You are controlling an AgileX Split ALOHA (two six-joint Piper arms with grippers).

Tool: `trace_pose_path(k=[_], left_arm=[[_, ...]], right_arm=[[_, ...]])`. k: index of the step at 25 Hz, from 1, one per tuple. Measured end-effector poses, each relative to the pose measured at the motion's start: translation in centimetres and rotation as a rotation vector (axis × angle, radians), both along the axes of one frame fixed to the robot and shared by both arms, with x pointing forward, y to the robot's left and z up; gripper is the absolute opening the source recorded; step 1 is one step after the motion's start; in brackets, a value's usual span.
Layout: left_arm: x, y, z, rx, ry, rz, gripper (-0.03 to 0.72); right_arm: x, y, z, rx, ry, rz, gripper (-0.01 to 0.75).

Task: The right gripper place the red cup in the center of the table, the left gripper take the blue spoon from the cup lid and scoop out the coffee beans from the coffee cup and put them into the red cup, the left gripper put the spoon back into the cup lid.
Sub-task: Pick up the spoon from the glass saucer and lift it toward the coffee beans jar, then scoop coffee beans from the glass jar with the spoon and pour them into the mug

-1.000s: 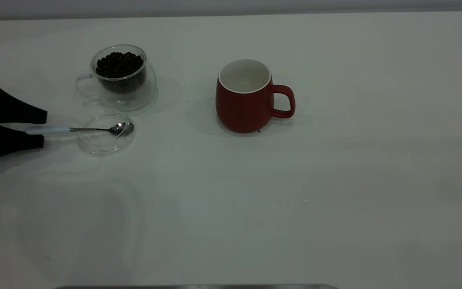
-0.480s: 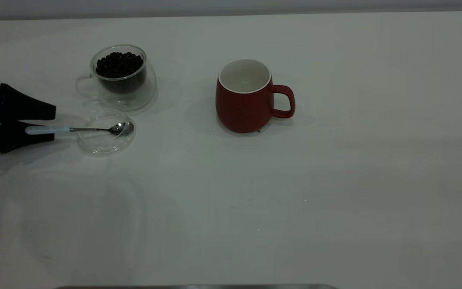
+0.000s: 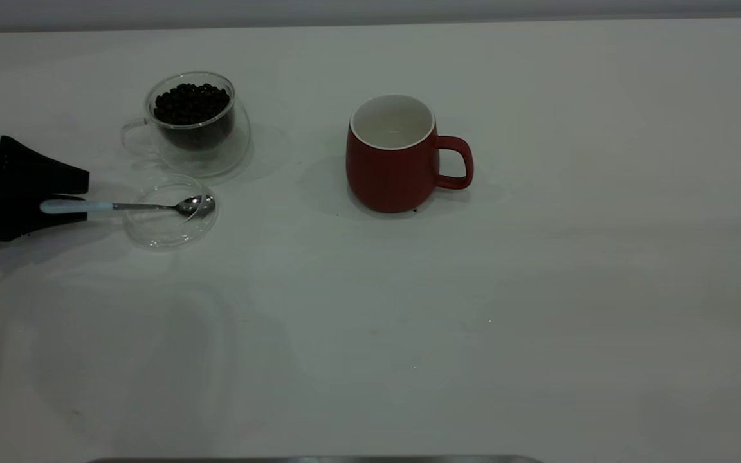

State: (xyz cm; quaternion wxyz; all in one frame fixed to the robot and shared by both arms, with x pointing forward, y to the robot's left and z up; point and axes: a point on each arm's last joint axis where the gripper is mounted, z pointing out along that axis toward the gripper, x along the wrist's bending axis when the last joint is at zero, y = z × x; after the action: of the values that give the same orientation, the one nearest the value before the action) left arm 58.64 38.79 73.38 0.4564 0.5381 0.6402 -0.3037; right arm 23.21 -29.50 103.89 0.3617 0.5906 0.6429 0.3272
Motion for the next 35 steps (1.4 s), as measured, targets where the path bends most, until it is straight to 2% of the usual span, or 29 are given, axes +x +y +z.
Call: trace_pose_path(k=[6,10,18,26,35], left_arm=[[0.0,0.0,0.0,-0.008,0.026,0.012,0.224],[0.0,0.0,0.0,-0.01,0.036,0.016,0.126],[0.3,0.4,0.4,-0.009,0.089,0.027,0.12],[2.1,3.2,3.5,0.096,0.128,-0.06,0.12],[4.5,4.7,8.0,0.176,0.056,-0.038,0.12]], right_arm=[[0.0,0.0,0.0,0.0,0.0,0.0,0.588],[0.0,0.0,0.0,0.0,0.0,0.0,0.588],[0.0,0.0,0.0,0.0,0.0,0.0,0.588],[0.0,0.0,0.0,0.0,0.0,0.0,0.588],[0.0,0.0,0.0,0.0,0.001,0.0,0.588]])
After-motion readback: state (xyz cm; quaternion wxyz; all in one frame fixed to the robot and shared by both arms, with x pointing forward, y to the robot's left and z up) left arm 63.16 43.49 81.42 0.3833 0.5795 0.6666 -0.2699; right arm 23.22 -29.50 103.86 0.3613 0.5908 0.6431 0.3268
